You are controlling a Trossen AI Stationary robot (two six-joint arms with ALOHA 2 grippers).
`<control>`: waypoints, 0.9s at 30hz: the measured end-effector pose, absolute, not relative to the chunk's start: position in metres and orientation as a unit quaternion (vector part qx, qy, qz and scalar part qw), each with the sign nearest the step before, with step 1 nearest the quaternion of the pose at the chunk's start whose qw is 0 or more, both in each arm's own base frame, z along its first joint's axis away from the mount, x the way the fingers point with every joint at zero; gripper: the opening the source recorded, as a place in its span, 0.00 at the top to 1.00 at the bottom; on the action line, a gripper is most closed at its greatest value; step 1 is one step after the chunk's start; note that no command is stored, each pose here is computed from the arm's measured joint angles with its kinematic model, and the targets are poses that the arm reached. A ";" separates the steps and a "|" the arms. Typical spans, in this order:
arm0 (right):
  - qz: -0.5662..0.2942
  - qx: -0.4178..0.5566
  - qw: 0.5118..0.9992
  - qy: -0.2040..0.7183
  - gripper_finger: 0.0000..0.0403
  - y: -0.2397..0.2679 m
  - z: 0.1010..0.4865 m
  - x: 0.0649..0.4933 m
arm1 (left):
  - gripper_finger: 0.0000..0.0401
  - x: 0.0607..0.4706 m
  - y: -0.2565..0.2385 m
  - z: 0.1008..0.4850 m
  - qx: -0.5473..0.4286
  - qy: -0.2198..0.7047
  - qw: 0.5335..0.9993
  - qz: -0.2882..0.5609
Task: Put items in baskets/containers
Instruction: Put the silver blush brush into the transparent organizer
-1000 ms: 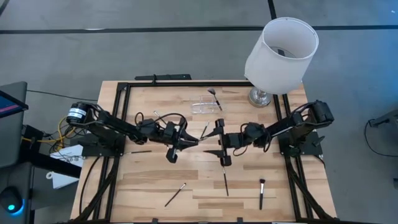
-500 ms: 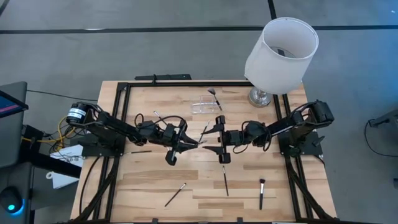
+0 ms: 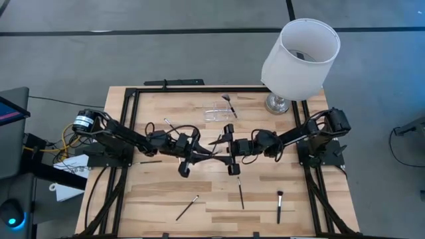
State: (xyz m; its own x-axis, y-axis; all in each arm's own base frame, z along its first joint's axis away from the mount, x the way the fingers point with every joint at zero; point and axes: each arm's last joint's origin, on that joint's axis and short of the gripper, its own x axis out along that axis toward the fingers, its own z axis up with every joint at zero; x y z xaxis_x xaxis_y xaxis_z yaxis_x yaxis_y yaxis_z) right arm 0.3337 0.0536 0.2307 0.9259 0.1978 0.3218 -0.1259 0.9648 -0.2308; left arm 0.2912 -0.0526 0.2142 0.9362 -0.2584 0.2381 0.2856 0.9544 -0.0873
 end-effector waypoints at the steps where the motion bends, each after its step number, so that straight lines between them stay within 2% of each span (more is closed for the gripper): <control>1: 0.084 -0.103 0.976 -0.174 0.54 0.054 0.231 0.333 | 0.88 0.291 -0.053 0.215 -0.061 -0.114 0.982 -0.138; 11: 0.105 -0.109 0.973 -0.177 0.95 0.056 0.232 0.333 | 0.87 0.292 -0.053 0.215 -0.060 -0.114 0.982 -0.140; 16: 0.107 -0.090 0.975 -0.174 0.94 0.056 0.232 0.333 | 0.85 0.292 -0.053 0.215 -0.062 -0.113 0.982 -0.140; 21: 0.103 -0.073 0.980 -0.155 0.95 0.054 0.237 0.329 | 0.78 0.292 -0.052 0.215 -0.075 -0.110 0.981 -0.139; 27: 0.073 -0.079 0.993 -0.048 0.95 0.049 0.251 0.314 | 0.65 0.285 -0.047 0.221 -0.071 -0.089 0.985 -0.132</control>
